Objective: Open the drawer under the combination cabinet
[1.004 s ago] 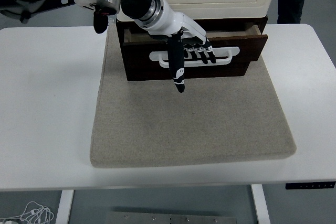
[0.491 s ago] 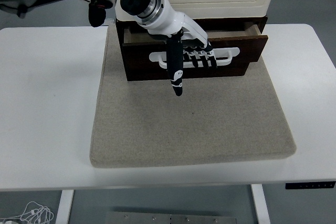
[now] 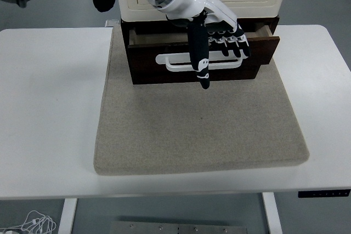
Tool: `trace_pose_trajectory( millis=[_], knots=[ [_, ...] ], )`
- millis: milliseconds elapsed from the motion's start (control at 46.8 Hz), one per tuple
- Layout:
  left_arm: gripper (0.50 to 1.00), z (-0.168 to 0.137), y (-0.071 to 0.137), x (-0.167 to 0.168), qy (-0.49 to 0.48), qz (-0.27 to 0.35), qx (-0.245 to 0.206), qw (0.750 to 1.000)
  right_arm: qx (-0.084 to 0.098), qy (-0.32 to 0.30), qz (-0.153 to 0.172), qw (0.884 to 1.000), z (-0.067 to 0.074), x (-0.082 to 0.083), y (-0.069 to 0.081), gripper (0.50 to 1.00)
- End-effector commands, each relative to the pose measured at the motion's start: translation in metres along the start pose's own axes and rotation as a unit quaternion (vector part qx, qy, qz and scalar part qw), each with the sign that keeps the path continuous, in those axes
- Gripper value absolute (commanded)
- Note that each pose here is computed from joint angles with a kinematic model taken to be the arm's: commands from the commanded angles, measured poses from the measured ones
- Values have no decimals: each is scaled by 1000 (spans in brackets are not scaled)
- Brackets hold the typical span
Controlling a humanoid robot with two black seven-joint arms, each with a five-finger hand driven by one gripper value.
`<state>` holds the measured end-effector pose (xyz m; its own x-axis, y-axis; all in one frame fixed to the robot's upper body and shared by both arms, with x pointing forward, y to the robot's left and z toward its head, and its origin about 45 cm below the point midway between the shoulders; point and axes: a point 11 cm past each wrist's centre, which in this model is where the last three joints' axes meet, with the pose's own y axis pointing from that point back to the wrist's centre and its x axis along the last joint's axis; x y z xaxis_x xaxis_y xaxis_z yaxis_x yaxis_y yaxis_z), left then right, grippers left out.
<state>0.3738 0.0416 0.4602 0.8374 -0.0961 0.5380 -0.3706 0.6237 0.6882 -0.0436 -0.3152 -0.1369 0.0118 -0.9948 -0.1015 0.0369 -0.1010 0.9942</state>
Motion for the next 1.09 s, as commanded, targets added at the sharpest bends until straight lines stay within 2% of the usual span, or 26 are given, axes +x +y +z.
trace_pose_trajectory(
  millis=[0, 256, 556, 662, 876, 1068],
  knots=[
    [1000, 14, 6, 6, -1, 13, -26, 1000, 1, 0, 0, 1000, -1, 0, 0, 926],
    [1000, 45, 40, 49, 33, 87, -114, 989, 1, 0, 0, 1000, -1, 0, 0, 926],
    [1000, 72, 92, 95, 98, 176, -243, 949, 0, 0, 0, 1000, 0, 0, 0, 926],
    [1000, 77, 123, 117, 120, 221, -302, 919, 0, 0, 0, 1000, 0, 0, 0, 926],
    [1000, 70, 178, 154, 163, 307, -392, 852, 0, 0, 0, 1000, 0, 0, 0, 926],
    [1000, 34, 221, 186, 232, 400, -436, 772, 0, -1, 0, 1000, 0, 0, 0, 926]
  ],
)
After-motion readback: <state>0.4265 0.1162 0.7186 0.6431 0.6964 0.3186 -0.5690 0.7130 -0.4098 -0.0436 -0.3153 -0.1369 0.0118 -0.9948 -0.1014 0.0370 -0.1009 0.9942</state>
